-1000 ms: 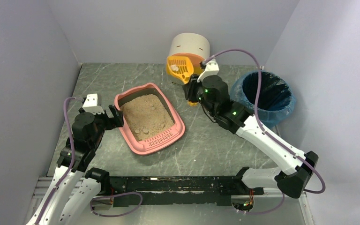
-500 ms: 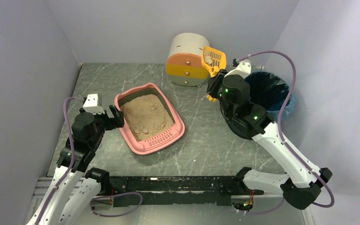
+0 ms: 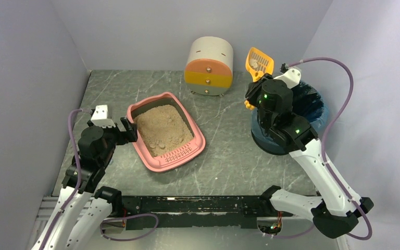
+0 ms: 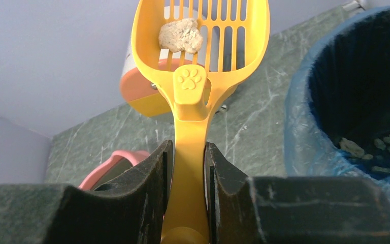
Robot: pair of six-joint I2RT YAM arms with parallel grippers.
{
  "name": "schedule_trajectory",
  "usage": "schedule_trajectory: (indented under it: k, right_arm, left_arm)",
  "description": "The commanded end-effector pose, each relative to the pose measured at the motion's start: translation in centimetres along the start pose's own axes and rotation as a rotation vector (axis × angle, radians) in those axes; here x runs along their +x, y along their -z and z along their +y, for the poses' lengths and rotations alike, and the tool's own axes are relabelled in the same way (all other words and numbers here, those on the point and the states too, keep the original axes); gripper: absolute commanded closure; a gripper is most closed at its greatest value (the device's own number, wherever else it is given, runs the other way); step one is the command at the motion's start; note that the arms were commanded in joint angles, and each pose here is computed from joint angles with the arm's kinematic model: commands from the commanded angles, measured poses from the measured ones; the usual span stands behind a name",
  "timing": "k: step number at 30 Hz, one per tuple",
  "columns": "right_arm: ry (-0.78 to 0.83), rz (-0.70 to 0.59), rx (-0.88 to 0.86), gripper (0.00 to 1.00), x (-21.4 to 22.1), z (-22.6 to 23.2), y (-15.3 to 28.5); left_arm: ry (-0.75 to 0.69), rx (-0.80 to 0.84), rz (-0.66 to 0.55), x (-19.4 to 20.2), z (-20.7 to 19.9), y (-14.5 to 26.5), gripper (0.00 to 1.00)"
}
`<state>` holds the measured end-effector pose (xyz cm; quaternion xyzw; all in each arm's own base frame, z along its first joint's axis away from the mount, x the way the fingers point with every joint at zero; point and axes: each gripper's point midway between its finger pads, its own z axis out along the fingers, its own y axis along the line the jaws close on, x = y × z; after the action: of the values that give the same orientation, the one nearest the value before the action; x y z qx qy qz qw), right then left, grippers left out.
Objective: Clean the litter box
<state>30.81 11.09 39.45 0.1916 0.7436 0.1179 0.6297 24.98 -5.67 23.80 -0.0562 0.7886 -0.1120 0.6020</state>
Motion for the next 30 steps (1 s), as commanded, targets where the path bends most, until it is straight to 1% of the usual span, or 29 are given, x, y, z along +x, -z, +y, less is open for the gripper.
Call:
schedule_trajectory:
  k: [1,6,14,21,25,28,30]
  right_arm:
    - [-0.072,-0.043,0.098,1.00,-1.9,-2.4,0.5]
    - [-0.111,-0.033,0.112,1.00,-1.6,-3.3,0.2]
    - [-0.228,-0.044,0.206,1.00,-2.3,-6.2,-0.7]
    - [-0.448,-0.058,0.138,1.00,-3.8,-6.5,-0.7]
    - [-0.597,-0.114,0.128,1.00,-5.1,-6.8,0.5]
    - [-0.672,-0.133,0.068,1.00,-5.7,-5.9,1.0]
    - [-0.724,-0.119,0.039,1.00,-5.7,-5.3,1.1]
  left_arm:
    - [-0.009,0.024,-0.012,-0.4,-0.4,0.1,0.05]
    - [-0.015,0.033,0.008,-0.2,-0.6,-0.1,0.05]
    - [-0.011,0.034,-0.003,-0.3,-0.6,0.0,0.05]
    - [-0.018,0.040,0.014,0.0,-0.7,-0.2,0.05]
    - [-0.016,0.039,0.009,-0.1,-0.7,-0.1,0.06]
    - [-0.016,0.039,0.010,0.0,-0.7,-0.1,0.05]
    - [-0.015,0.038,0.008,-0.1,-0.7,-0.1,0.05]
